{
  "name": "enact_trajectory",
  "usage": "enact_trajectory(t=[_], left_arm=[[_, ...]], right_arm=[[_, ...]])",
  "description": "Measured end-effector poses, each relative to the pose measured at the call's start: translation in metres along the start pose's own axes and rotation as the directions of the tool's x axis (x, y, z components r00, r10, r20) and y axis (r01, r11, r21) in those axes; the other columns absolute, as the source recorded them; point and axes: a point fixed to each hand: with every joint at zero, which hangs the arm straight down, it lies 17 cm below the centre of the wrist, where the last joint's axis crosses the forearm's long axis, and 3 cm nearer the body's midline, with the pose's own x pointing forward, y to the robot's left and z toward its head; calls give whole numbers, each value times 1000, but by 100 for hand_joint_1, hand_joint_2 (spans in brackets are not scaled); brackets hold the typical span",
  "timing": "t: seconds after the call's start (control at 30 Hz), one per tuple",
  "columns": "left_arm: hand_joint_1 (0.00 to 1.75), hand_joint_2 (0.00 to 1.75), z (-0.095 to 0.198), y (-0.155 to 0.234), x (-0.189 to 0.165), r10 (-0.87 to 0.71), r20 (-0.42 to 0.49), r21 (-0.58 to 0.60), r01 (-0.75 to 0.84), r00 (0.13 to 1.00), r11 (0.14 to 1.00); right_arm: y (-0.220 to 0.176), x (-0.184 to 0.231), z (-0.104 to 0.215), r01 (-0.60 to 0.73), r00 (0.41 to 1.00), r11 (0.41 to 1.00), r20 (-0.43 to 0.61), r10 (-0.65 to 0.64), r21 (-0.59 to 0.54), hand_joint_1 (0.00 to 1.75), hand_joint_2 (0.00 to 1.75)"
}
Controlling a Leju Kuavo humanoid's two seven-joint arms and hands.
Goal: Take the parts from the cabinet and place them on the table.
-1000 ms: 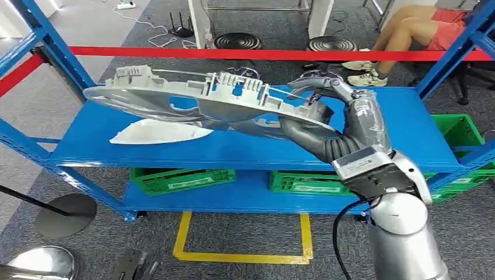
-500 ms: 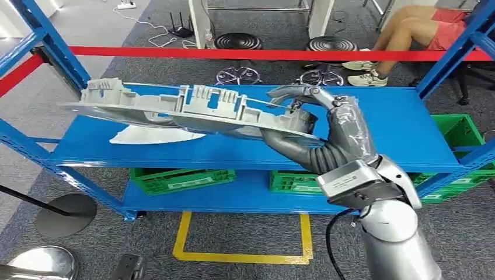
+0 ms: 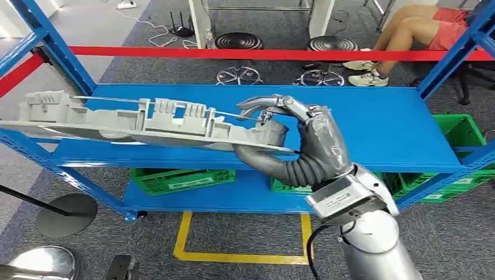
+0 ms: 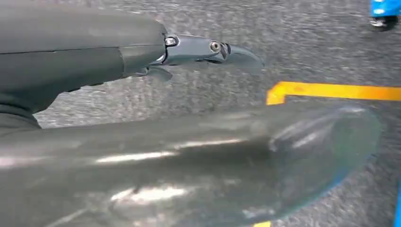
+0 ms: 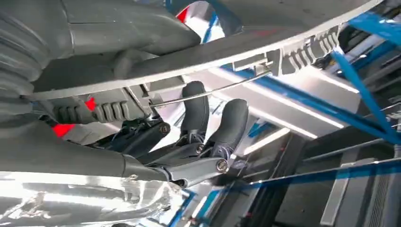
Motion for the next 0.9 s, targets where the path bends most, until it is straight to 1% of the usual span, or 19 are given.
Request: enact_trajectory(t=[0.1, 0.33, 0.4, 0.5, 0.6, 0.73, 0.9], left_arm=[[0, 0, 0, 6, -7, -6, -36, 17, 6, 999, 1000], [0, 0, 0, 8, -13, -36, -63, 17, 37, 997, 999], [0, 0, 0, 7, -11, -27, -56, 10, 28, 998, 1000], [0, 0, 0, 3, -1, -24, 1, -10, 24, 1000, 1000], [0, 0, 1, 2, 3, -25, 25, -21, 26, 999, 999], [0, 0, 1, 0, 4, -15, 28, -29, 15, 1000, 999], [0, 0, 1, 1, -2, -15, -1, -29, 15, 1000, 999]], right_arm=[[0, 2, 2, 25, 1000, 1000, 10, -25, -16, 175, 175], [-4, -4, 10, 14, 1000, 999, -7, -14, -36, 175, 175], [-3, -5, 10, 12, 1000, 999, -8, -12, -35, 175, 175], [-4, -4, 10, -2, 1000, 999, -1, 2, -40, 175, 175], [-4, -3, 10, -13, 1000, 999, 4, 13, -41, 175, 175], [-3, -2, 9, -23, 1000, 999, 10, 23, -39, 175, 175], [-6, 0, 8, -27, 999, 998, 21, 28, -61, 175, 175]])
